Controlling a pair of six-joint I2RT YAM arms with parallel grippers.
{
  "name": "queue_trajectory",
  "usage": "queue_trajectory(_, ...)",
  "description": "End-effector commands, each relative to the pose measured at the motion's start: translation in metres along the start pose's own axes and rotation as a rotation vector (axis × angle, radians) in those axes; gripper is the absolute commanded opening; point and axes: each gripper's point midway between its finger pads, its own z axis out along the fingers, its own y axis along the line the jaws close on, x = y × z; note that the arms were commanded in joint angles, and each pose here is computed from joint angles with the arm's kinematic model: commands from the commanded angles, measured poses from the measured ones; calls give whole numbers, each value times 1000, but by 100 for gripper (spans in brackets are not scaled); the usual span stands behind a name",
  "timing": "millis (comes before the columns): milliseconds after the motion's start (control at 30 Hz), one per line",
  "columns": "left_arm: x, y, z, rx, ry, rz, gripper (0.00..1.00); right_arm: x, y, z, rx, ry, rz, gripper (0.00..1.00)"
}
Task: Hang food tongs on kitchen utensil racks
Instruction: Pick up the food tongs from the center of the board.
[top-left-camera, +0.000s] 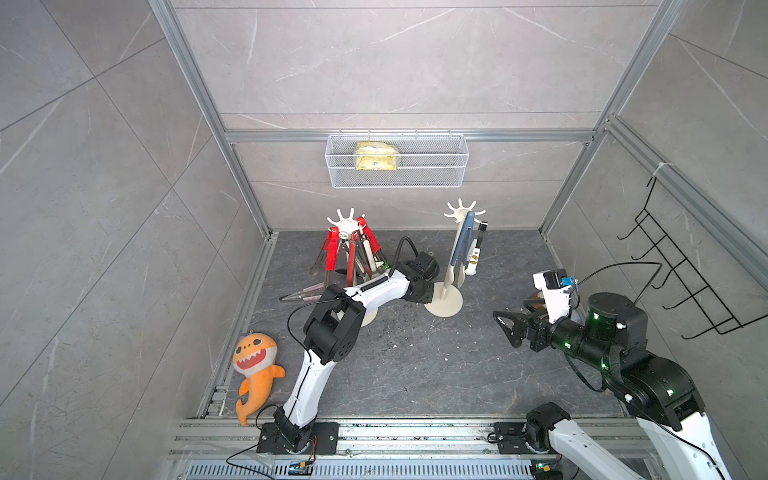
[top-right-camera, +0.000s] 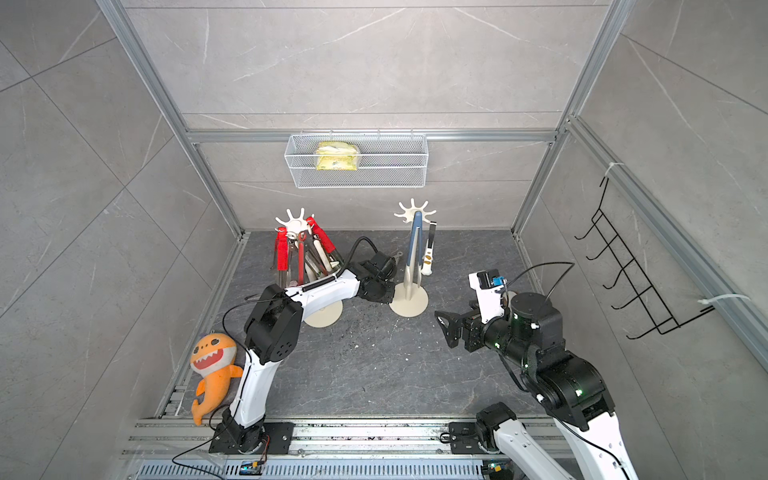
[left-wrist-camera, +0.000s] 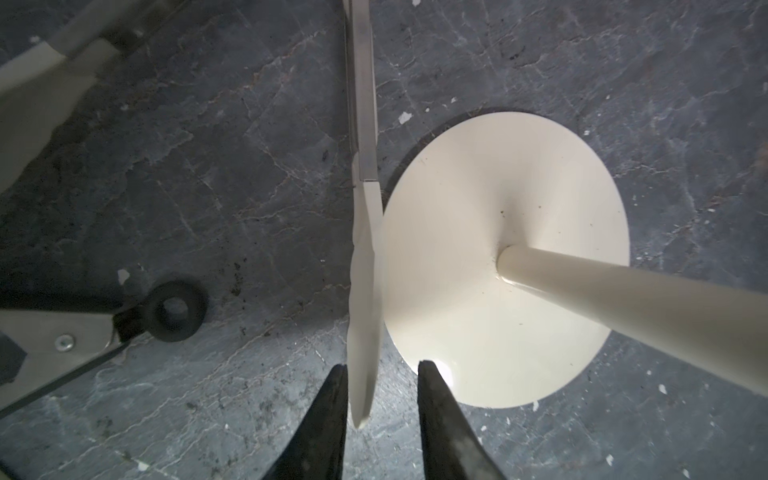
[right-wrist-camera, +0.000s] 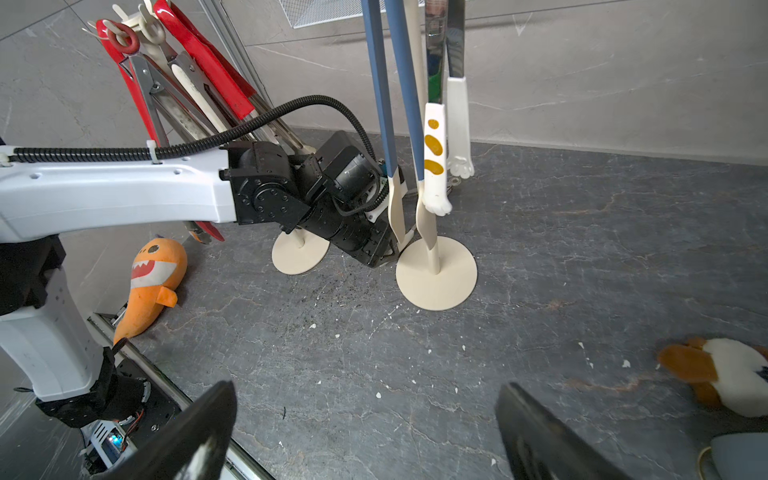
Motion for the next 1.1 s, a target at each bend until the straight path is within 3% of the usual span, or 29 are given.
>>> queue_trajectory(0,-4,5,-1,-26,-1,13,30,-2,5,-8,-16,-16,7,100)
queue_trajectory(467,0,10,14,-56,19,25,16,0,3,-7,-11,-17,13,100)
queue_trajectory(667,1,11,12,-59,22,25,0,0,3,-8,-12,-19,16,100)
queue_trajectory(1067,7,7,-28,-54,-20,53,0,0,1,-3,-6,-25,20,99)
